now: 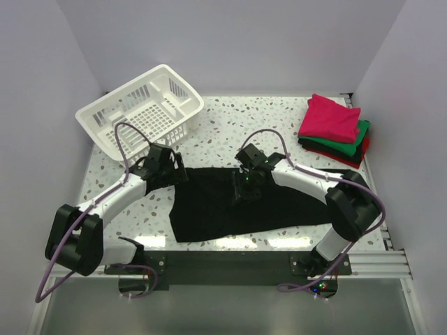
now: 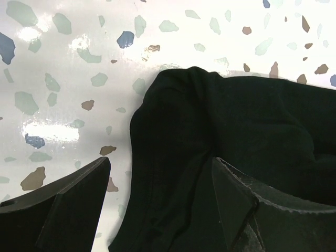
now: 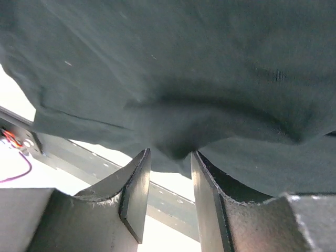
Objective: Fold and stack the t-shirts
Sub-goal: Fold the tshirt
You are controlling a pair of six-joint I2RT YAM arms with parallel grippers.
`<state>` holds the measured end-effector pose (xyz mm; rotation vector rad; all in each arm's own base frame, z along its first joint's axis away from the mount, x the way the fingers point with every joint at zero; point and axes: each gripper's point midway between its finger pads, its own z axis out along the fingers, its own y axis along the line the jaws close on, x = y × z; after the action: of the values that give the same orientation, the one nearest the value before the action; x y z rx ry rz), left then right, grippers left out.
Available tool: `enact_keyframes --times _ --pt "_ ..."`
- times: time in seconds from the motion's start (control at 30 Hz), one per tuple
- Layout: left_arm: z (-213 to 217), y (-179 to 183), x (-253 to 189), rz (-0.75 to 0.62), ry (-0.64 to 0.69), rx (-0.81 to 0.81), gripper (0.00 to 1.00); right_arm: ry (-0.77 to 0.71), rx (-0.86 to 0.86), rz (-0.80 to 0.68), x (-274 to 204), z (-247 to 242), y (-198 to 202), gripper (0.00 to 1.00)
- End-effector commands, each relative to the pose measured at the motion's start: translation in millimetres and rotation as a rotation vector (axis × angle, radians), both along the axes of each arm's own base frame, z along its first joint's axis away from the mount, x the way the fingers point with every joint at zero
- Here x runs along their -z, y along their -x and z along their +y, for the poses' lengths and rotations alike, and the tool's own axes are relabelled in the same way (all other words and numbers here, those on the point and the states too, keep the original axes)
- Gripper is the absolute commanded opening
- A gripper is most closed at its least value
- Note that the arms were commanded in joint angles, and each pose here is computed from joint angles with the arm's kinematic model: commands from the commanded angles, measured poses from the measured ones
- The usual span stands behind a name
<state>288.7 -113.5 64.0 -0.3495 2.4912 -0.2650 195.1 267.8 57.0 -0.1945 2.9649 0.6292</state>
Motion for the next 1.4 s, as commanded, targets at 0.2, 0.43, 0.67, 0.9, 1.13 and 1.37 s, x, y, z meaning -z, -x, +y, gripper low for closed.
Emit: enact_keyframes --times 0.2,0.43,0.67,0.9,1.13,1.37 --pt "-4 -13 -5 -0.044 0.016 0.022 0.83 0.111 -0.039 0.015 14 -5 -10 0.44" --pt "-2 -12 0 -0.031 0.002 0.032 0.84 0.084 -0.03 0.019 12 4 -14 0.44" --pt "-1 -13 4 -0.022 0.001 0.035 0.84 0.037 -0.032 -0.004 -2 8 -6 0.5" --pt "-2 -14 8 -0.01 0.003 0.044 0.84 0.046 -0.066 0.023 11 18 -2 0.4" --pt "0 -17 6 -0.013 -0.001 0.04 0.84 0.059 -0.09 0.0 15 36 -23 0.38" --pt "1 -18 5 -0.015 0.001 0.035 0.84 0.033 -0.074 -0.102 -21 45 -45 0.41"
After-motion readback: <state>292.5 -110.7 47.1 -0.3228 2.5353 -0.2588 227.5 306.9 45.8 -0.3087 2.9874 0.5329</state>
